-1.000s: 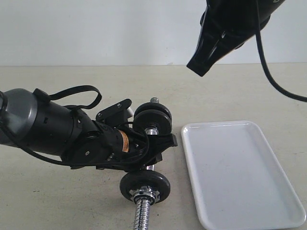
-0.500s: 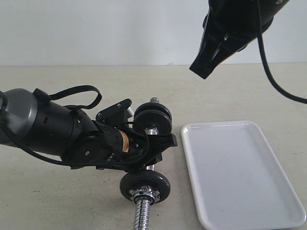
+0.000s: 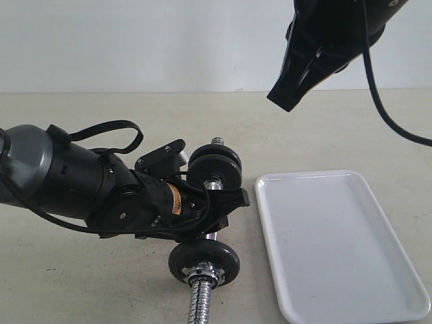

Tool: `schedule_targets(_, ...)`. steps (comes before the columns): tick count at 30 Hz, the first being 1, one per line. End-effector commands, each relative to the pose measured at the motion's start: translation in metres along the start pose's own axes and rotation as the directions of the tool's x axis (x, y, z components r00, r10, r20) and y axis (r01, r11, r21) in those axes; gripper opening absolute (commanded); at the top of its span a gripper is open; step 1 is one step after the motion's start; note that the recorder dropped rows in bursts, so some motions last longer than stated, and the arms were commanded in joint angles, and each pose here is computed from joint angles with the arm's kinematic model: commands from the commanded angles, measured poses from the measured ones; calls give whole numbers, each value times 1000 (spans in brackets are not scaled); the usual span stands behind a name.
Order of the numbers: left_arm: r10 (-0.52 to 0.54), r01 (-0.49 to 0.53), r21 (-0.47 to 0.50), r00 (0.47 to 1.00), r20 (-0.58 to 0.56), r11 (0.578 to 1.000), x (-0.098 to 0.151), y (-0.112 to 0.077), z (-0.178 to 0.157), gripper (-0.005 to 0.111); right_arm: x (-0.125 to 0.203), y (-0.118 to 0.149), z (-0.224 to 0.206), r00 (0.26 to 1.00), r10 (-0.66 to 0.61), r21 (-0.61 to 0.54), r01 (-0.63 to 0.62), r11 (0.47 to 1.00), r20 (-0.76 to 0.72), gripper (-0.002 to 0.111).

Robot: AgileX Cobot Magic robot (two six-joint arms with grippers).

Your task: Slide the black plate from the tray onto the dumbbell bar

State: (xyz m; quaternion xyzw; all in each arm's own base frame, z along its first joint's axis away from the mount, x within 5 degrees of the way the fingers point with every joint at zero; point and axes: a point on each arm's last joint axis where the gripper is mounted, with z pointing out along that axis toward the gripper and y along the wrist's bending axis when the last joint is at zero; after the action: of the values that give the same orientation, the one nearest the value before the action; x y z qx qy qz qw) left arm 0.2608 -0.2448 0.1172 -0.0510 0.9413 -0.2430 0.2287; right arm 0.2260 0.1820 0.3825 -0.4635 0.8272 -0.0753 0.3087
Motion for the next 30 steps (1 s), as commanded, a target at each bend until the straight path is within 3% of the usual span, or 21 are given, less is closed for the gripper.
schedule_targets(1, -29, -33, 302, 980, 198, 953, -26, -36, -15, 4, 1, -2, -3, 1000, 8, 6, -8, 1000, 4, 0)
schedule_targets(30, -51, -7, 296, 981, 185, 955, -25, -35, -15, 4, 1, -1, -3, 1000, 17, 1, -17, 1000, 9, 0)
